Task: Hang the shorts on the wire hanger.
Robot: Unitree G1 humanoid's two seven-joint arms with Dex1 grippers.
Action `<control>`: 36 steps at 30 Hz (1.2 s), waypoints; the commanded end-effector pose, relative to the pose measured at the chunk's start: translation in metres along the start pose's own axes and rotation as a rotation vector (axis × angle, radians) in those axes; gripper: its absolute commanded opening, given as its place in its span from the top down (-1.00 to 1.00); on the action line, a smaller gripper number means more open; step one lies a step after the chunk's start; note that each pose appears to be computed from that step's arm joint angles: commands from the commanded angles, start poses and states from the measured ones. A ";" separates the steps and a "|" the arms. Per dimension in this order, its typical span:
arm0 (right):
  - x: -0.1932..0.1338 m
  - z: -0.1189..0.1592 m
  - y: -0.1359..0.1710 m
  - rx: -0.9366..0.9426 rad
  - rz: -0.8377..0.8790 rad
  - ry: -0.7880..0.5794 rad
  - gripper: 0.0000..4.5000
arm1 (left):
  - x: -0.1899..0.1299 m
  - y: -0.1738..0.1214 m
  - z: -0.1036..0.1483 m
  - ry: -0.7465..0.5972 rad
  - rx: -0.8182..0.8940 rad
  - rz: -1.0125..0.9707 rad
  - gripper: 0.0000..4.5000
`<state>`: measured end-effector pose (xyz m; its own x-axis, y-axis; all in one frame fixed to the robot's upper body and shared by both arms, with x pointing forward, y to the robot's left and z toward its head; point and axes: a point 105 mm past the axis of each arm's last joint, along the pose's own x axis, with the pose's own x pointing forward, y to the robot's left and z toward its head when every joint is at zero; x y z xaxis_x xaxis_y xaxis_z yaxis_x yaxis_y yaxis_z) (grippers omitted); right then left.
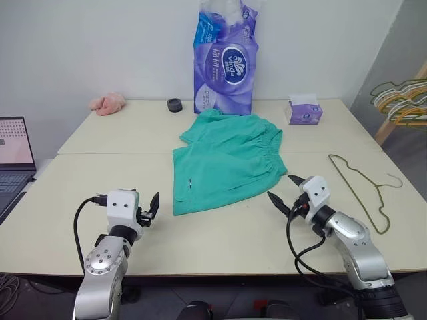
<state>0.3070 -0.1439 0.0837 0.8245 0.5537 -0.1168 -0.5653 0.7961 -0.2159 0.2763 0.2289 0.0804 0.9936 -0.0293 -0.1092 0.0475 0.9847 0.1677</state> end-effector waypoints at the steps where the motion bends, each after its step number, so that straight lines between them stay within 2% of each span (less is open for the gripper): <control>1: 0.003 0.014 -0.001 -0.030 0.007 -0.053 -0.98 | 0.001 -0.003 0.015 -0.069 0.033 -0.010 -0.45; 6: 0.004 0.014 -0.001 -0.030 0.010 -0.052 -0.98 | -0.001 -0.004 0.014 -0.054 0.044 -0.008 -0.45; 16: 0.004 0.015 -0.001 -0.040 0.017 -0.059 -0.98 | -0.005 -0.008 0.028 -0.111 0.015 -0.066 -0.45; 17: 0.004 0.016 -0.001 -0.041 0.017 -0.060 -1.00 | -0.005 -0.008 0.028 -0.115 0.003 -0.071 -0.60; 21: 0.003 0.016 0.000 -0.045 0.021 -0.061 -1.00 | -0.005 -0.009 0.030 -0.123 -0.006 -0.083 -0.97; 36: 0.002 0.019 0.006 -0.071 0.076 -0.062 -1.00 | -0.006 -0.016 0.025 -0.099 0.068 -0.123 -0.99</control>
<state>0.3047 -0.1383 0.0856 0.7926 0.5982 -0.1180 -0.6076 0.7587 -0.2350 0.2726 0.2157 0.0885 0.9867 -0.1354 -0.0900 0.1505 0.9701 0.1902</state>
